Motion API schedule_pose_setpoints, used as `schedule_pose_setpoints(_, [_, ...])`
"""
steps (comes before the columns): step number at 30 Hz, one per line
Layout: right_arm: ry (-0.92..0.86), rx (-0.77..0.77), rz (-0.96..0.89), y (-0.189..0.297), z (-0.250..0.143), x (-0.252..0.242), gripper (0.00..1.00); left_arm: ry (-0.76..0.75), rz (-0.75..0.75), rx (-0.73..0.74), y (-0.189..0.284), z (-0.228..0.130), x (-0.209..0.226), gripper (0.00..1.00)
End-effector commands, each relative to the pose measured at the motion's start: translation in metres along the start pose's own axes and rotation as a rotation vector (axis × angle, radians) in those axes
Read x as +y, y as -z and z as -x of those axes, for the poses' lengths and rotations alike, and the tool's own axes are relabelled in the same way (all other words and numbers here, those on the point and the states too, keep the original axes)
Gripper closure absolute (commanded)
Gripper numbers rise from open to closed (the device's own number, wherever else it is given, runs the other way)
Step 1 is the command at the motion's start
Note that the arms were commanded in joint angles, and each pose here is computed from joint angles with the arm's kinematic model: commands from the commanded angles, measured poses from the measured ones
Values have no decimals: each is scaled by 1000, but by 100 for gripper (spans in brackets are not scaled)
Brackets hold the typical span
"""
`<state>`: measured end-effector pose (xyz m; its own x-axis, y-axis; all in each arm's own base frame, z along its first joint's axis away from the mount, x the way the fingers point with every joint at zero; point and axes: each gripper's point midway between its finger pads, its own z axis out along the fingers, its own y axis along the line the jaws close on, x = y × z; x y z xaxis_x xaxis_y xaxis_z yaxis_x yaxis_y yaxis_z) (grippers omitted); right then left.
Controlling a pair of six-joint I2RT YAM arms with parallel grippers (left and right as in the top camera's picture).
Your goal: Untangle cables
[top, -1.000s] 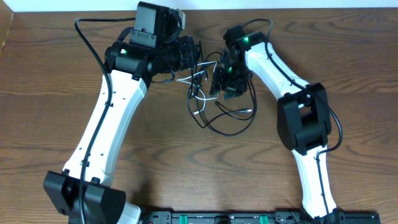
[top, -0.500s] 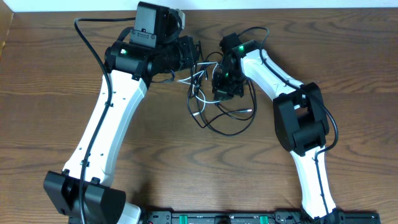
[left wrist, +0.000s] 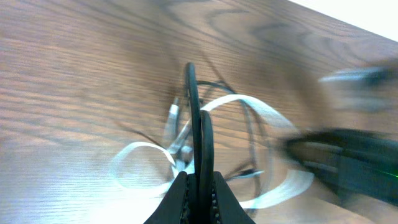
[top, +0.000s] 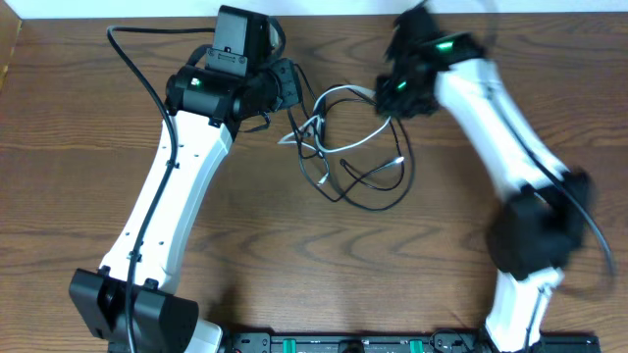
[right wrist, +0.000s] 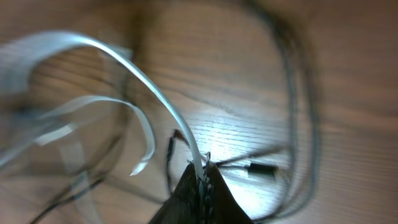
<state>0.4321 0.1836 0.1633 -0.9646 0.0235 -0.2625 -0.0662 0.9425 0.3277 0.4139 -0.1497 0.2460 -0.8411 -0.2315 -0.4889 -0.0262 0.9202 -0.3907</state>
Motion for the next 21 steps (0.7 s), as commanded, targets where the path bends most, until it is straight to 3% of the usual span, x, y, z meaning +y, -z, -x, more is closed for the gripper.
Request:
schedule_pose_setpoints(1, [67, -226, -61, 91, 20, -11, 99, 4, 124, -23, -6, 0, 27, 93])
schedule_pose_setpoints(11, [-99, -733, -133, 291, 23, -83, 99, 67, 193, -25, -6, 7, 64, 92])
schedule_pose_setpoints(21, [-292, -866, -220, 356, -4, -166, 99, 67, 334, -64, 6, 21, 110, 93])
